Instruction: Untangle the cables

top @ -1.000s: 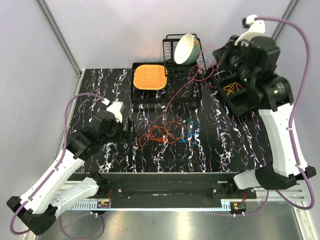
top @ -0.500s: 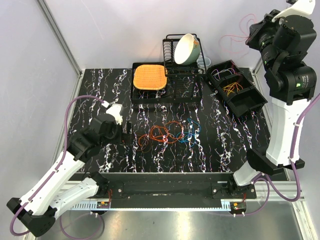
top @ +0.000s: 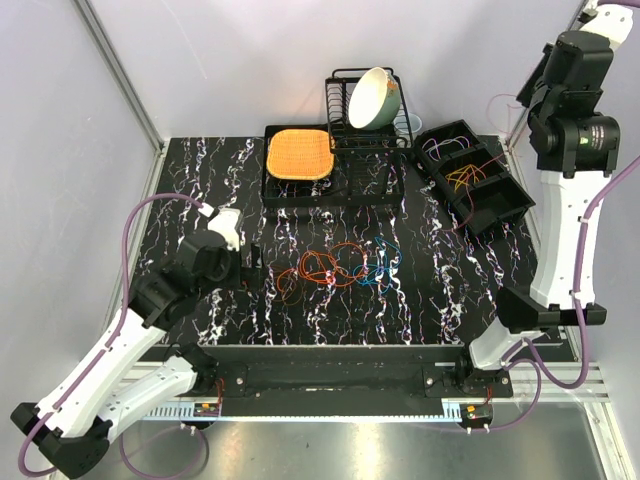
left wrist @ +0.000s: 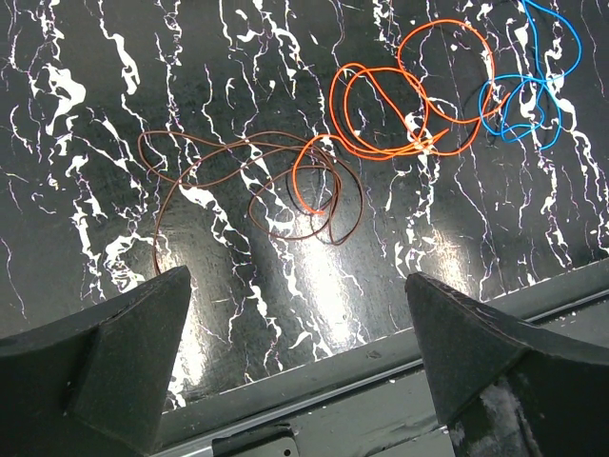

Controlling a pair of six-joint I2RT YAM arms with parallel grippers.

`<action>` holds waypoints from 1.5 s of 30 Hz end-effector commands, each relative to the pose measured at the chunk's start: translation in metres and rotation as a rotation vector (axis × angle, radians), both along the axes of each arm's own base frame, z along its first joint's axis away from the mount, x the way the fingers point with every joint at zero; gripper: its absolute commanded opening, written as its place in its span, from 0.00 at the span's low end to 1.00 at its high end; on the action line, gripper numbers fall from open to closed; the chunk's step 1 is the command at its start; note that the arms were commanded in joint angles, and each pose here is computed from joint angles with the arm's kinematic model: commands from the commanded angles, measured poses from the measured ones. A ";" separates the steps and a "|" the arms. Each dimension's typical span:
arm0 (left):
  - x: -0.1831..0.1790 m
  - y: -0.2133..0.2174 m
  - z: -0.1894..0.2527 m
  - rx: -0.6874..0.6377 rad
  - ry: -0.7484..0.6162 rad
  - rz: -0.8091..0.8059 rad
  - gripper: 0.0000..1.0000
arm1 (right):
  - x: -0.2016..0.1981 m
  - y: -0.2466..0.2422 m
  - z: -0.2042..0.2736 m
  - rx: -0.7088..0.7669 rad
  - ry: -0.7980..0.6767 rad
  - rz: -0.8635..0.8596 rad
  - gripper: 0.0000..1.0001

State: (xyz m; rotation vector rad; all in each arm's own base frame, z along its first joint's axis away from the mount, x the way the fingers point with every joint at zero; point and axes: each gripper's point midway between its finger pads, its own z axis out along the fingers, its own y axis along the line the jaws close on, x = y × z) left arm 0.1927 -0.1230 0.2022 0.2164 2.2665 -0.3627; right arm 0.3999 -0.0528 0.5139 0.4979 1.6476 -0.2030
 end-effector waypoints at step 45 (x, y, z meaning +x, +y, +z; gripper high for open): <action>0.006 0.005 0.023 -0.045 -0.120 0.024 0.99 | 0.048 -0.090 -0.207 0.305 0.304 -0.237 0.00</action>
